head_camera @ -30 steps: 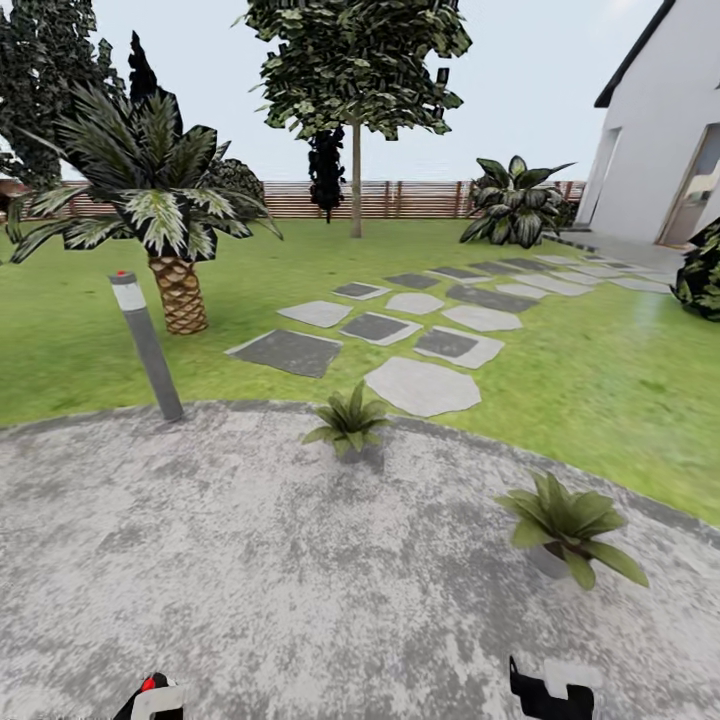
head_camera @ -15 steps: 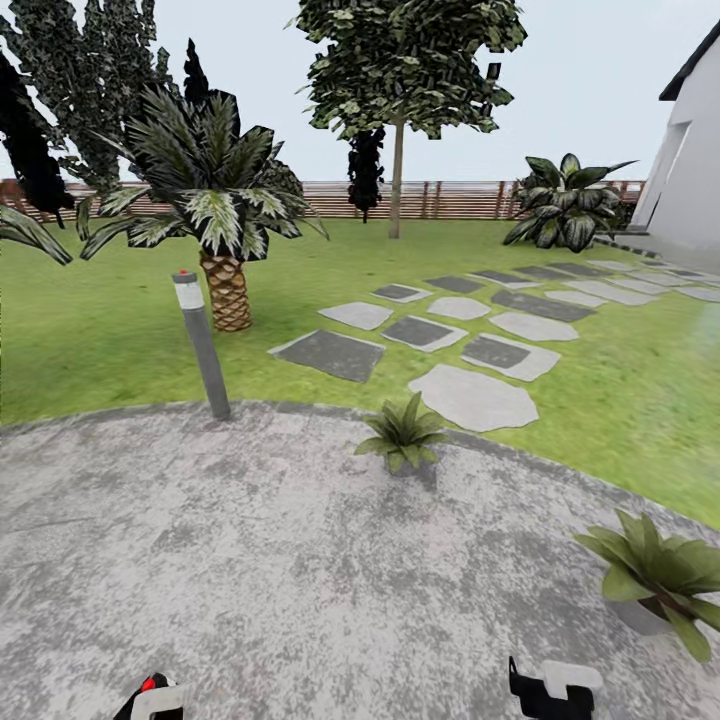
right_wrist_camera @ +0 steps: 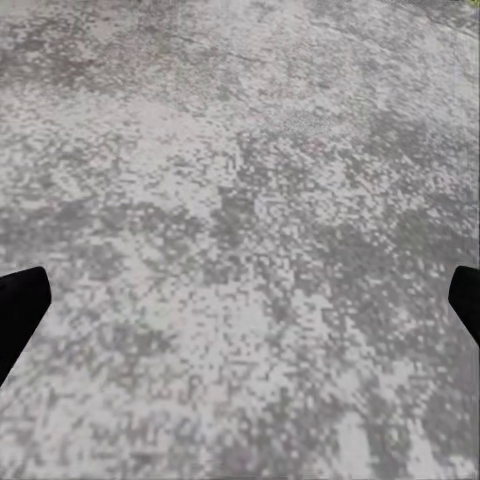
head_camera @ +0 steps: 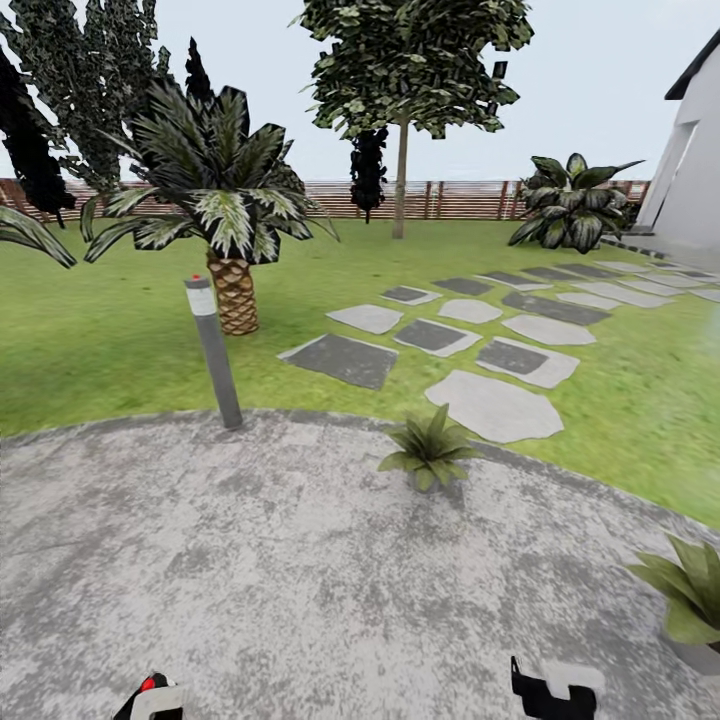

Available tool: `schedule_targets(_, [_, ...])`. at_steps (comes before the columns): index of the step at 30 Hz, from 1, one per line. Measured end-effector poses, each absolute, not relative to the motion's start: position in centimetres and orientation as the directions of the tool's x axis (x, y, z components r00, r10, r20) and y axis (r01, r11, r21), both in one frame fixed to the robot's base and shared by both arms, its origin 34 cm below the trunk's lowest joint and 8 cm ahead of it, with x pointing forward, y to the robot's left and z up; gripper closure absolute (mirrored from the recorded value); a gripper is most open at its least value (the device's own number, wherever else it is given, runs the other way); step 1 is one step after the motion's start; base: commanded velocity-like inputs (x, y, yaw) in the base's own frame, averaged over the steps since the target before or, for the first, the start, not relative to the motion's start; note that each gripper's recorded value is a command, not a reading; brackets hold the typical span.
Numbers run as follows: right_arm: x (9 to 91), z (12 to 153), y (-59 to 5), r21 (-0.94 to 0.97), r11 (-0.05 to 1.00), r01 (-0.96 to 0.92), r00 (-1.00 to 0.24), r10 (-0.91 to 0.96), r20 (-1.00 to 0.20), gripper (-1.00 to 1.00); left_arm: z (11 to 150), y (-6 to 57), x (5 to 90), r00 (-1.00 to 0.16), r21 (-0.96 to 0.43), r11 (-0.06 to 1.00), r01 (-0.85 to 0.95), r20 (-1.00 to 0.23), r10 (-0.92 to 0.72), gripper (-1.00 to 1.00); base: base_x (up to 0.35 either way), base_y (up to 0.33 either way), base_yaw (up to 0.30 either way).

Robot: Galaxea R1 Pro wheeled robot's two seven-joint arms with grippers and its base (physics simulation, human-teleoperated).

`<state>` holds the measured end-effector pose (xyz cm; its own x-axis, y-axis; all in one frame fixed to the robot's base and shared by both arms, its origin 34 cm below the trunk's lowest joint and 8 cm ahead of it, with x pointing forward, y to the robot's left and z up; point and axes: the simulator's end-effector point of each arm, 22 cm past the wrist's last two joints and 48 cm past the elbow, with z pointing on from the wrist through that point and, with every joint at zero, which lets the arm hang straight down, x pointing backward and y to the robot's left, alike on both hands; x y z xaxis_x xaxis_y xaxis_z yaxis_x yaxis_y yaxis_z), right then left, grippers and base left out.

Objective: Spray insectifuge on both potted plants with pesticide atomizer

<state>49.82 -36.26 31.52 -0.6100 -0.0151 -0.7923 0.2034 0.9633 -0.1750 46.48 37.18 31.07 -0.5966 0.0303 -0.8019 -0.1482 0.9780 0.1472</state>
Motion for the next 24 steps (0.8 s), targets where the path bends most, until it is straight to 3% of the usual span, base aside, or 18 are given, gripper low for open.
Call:
schedule_targets(8, [49.77, 31.50, -36.31, -0.176, 0.963, 0.204, -0.611, -0.015, -0.792, -1.00, 31.09, 37.33, 46.49, -0.598, 0.149, 0.979, -0.141, -0.801, 0.036, 1.00, 0.159, 0.305, -0.030])
schedule_targets(24, [49.78, 31.47, -36.10, -0.173, 0.964, 0.203, -0.611, -0.013, -0.792, -1.00, 31.01, 36.83, 46.52, -0.597, 0.141, 0.980, -0.138, -0.801, 0.031, 1.00, 0.227, 0.273, -0.259])
